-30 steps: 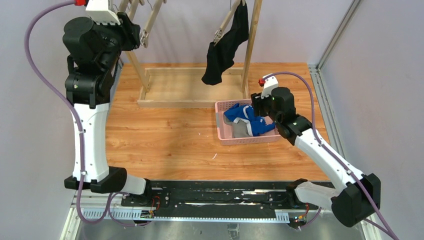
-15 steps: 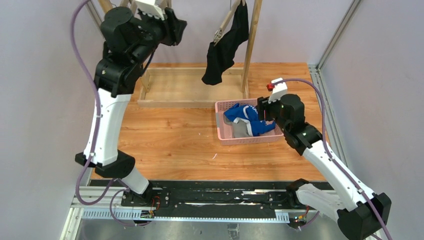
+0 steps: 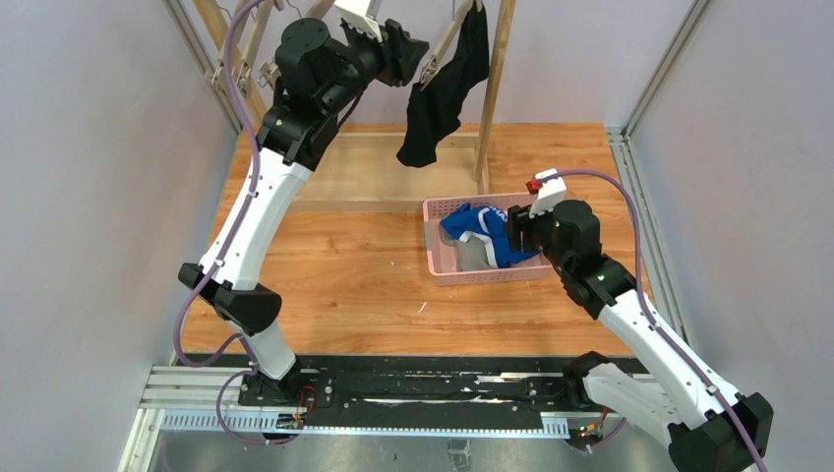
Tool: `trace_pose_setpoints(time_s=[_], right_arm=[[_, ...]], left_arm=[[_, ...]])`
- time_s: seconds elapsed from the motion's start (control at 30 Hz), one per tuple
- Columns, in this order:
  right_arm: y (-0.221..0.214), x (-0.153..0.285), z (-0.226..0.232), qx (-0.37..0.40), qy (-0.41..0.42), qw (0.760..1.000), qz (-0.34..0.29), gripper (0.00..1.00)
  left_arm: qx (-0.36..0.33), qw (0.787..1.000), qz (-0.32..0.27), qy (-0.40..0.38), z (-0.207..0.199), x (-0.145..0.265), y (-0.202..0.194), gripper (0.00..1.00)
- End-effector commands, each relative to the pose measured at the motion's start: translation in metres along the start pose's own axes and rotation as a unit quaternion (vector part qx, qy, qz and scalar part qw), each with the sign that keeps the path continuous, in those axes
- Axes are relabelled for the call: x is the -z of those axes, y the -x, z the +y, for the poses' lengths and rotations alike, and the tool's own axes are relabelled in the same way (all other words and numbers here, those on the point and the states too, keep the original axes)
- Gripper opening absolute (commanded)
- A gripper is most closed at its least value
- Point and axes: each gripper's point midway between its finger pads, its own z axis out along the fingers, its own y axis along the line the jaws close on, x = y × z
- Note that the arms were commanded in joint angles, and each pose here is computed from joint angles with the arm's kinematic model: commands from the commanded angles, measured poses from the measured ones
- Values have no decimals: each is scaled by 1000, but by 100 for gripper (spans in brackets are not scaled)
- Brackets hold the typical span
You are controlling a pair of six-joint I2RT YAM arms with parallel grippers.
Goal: Remove the underwear clipped to the hanger
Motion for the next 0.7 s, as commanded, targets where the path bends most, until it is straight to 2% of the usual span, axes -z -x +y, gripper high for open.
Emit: trace_pose_setpoints(time_s=[0.0, 0.23, 0.67], right_arm=[[-1, 2, 11, -7, 19, 1000, -4, 59], [-2, 3, 27, -4, 49, 999, -7, 59], [-12, 8, 44, 0, 84, 996, -10, 57]], left_arm=[[2, 996, -79, -31, -16, -5, 35, 52], [-19, 998, -53, -40, -21, -27, 10, 53], [-75, 997, -20, 6, -7, -49, -22, 55]])
